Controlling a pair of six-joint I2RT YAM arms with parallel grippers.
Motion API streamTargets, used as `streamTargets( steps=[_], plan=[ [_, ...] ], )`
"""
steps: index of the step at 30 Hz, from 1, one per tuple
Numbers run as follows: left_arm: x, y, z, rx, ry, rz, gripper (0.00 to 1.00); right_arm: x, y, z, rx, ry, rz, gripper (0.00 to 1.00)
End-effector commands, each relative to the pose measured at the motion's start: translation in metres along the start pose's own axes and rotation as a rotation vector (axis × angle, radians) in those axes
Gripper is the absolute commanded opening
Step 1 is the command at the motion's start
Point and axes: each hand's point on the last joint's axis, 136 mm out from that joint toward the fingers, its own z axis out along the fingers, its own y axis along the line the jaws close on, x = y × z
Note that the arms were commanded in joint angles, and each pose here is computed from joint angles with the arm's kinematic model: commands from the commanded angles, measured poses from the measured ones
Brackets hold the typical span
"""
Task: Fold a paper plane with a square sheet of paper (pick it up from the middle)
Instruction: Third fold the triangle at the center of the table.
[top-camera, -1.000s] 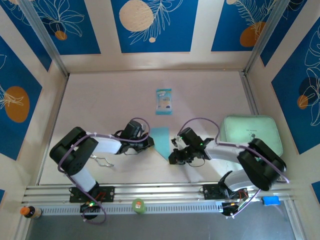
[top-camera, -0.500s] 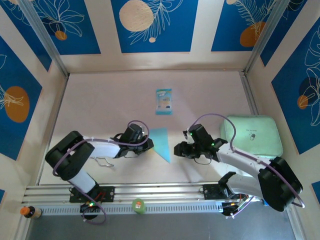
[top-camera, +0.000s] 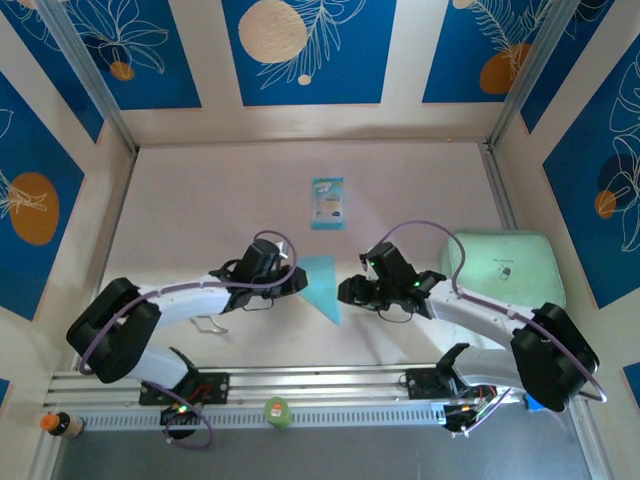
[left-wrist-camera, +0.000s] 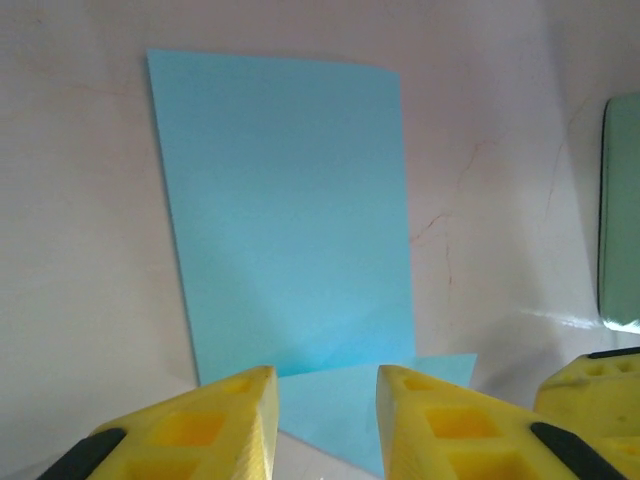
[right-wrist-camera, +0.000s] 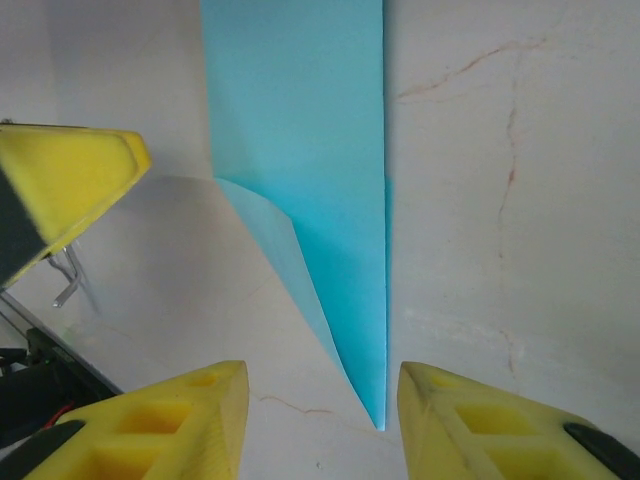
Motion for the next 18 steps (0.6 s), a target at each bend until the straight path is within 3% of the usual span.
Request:
streamTargets(
  steps=[1,10,18],
  plan=[
    [-0.009,0.001,-0.012,0.016,-0.012,0.056,0.33,-0.015,0.015,0.004,0.01,-0.049,-0.023,0.44],
    [-0.02,-0.004,-0.018,0.045,-0.021,0.083,0.34,-0.021,0.029,0.018,0.12,-0.037,-0.101,0.42],
    [-0.017,-0.006,-0.026,0.046,-0.005,0.121,0.37,-0.025,0.015,0.01,0.174,-0.151,-0.17,0.43]
  ],
)
